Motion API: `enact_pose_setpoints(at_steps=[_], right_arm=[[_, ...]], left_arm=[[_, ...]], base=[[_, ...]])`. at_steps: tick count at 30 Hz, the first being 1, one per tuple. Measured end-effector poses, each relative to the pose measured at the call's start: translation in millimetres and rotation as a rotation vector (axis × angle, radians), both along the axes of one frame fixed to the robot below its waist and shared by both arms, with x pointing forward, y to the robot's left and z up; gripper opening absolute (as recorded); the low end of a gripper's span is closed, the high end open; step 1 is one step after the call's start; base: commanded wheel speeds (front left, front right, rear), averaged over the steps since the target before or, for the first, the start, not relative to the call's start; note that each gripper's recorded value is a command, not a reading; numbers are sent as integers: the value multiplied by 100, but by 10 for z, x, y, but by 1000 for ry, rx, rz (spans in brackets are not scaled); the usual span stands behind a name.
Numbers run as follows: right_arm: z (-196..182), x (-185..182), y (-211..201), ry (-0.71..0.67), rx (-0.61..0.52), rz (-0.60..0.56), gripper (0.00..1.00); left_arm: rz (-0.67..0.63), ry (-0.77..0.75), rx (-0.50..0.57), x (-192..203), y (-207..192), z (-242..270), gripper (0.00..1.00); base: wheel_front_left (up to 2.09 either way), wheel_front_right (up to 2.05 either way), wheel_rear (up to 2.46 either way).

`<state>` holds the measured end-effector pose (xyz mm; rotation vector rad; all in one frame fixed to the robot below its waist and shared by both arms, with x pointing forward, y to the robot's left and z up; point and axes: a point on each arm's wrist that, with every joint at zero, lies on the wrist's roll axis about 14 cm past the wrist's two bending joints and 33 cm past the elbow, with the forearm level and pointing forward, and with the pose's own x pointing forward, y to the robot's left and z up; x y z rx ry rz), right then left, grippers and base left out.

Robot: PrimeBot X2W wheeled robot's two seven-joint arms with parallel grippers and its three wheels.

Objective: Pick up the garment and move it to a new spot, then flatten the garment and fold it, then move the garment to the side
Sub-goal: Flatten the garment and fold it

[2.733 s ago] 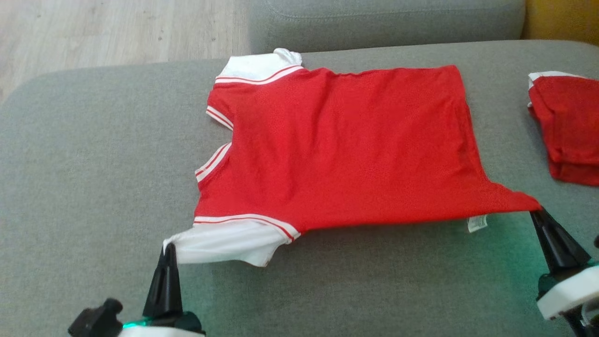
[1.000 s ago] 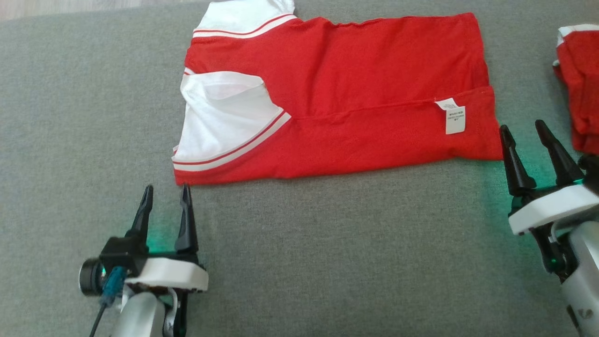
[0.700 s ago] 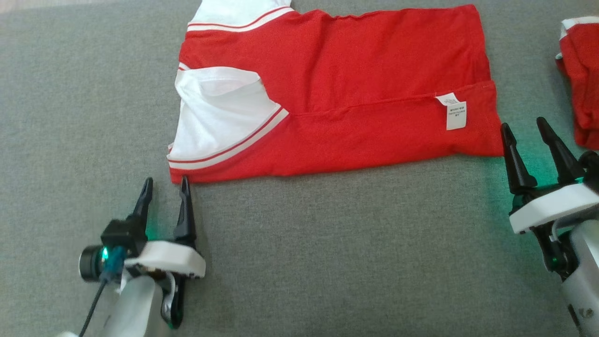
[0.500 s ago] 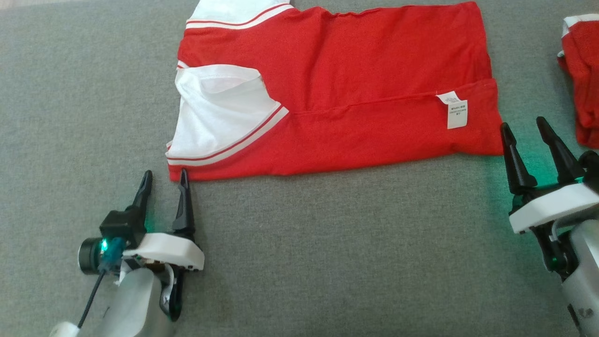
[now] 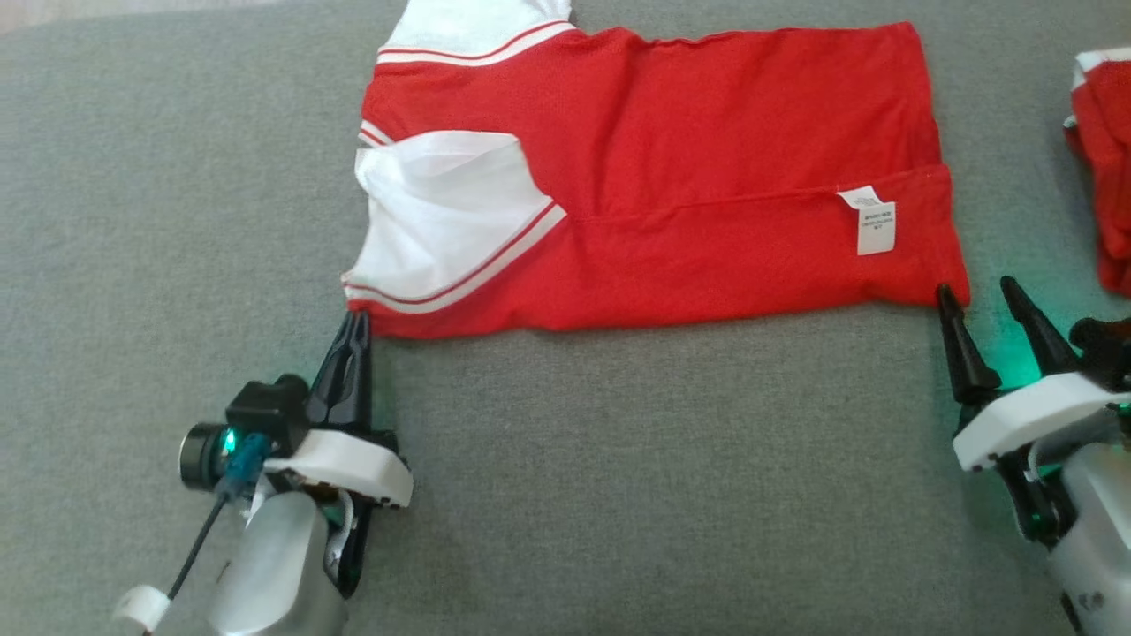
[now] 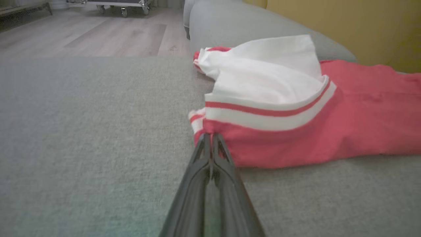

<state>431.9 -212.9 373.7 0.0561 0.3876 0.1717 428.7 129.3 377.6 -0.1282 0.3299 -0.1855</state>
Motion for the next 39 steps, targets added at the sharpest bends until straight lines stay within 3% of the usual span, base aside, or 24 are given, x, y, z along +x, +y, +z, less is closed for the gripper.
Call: enact_pose_setpoints(at_steps=[4,5,6,7,8,15,25,39], right_arm=[[-126,48,68,70,23,-14,97],[-155,57,88,90,27,-13,49],[-170,71,103,102,29,-12,49],[-178,83,115,110,32,-12,4],[-181,95,127,117,38,-13,0],[-25,82,62,83,23,5,0],[129,-285,-62,64,-10,58,0],[-127,-965,-189,160,-4,35,0]], left_arm=[[-3,-58,3,47,5,170,0],[-1,-71,2,56,14,209,0],[-2,-79,0,55,17,237,0],[-5,-85,-2,46,16,257,0],[-4,-89,-1,27,19,269,0],[13,-109,-2,-172,71,361,0],[32,-105,-29,-697,67,373,0],[56,-17,-37,-1360,-2,223,0]], base=[[0,0,0],[0,0,0],[0,0,0],[0,0,0],[0,0,0],[0,0,0],[0,0,0],[0,0,0]])
